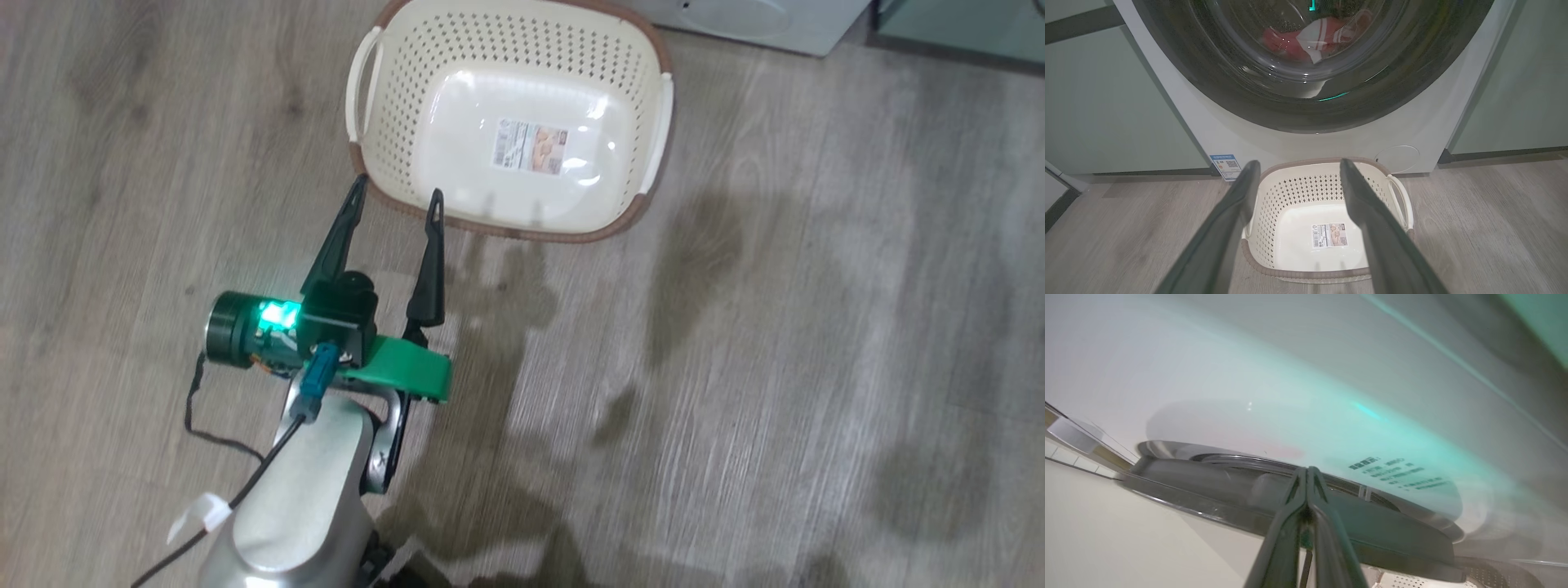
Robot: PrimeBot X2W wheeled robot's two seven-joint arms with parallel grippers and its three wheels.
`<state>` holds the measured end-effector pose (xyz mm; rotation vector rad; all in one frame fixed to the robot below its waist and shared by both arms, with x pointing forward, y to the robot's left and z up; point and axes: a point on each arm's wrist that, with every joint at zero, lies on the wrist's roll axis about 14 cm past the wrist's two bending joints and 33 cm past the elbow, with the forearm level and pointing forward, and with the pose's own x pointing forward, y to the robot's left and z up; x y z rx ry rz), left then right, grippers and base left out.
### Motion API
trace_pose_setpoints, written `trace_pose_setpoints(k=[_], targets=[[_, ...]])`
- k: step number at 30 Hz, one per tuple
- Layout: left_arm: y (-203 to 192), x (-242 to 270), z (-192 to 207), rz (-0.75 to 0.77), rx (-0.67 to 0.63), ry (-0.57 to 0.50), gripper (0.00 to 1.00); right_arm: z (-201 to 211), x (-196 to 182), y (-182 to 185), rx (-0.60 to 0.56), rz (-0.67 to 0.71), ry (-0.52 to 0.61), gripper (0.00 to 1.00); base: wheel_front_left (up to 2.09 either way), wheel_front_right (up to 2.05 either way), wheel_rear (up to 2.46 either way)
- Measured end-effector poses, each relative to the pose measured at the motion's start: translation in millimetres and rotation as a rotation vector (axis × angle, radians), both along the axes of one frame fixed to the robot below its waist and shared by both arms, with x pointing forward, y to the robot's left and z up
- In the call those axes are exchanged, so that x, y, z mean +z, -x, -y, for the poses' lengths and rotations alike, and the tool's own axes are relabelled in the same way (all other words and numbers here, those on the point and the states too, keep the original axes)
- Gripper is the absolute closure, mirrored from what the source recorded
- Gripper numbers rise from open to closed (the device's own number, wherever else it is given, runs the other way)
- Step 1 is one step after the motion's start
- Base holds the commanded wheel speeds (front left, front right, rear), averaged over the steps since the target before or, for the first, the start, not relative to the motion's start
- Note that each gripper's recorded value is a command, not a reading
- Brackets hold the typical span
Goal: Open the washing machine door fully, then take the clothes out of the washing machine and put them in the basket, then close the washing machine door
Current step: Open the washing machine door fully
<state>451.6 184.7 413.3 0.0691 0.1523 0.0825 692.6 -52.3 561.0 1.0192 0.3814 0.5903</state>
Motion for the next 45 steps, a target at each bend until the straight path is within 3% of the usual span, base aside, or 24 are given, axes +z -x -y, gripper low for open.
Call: trace_pose_setpoints(k=[12, 19, 28, 38, 45], targets=[[-2.9, -4.1, -6.8, -0.010, 0.033, 0.002, 0.00, -40.0, -2.6, -11.7, 0.086, 0.001, 0.027, 1.00, 0.00, 0.00, 0.00], [-4.7, 4.5, -6.5, 0.013, 0.036, 0.001, 0.00, -53.7, 5.9, 3.7, 0.179, 0.002, 0.062, 1.00, 0.00, 0.00, 0.00], [0.4, 26.8, -9.9, 0.064, 0.046, 0.008, 0.00, -79.0, 8.0, 59.0, 0.380, -0.015, 0.153, 1.00, 0.00, 0.00, 0.00], [34.0, 48.1, -22.7, 0.098, 0.081, 0.009, 0.00, -97.7, -1.2, 143.9, 0.584, -0.099, 0.207, 1.00, 0.00, 0.00, 0.00], [60.9, 62.3, -35.9, 0.126, 0.123, 0.011, 0.00, -116.8, 0.4, 191.0, 0.646, -0.139, 0.163, 1.00, 0.00, 0.00, 0.00]])
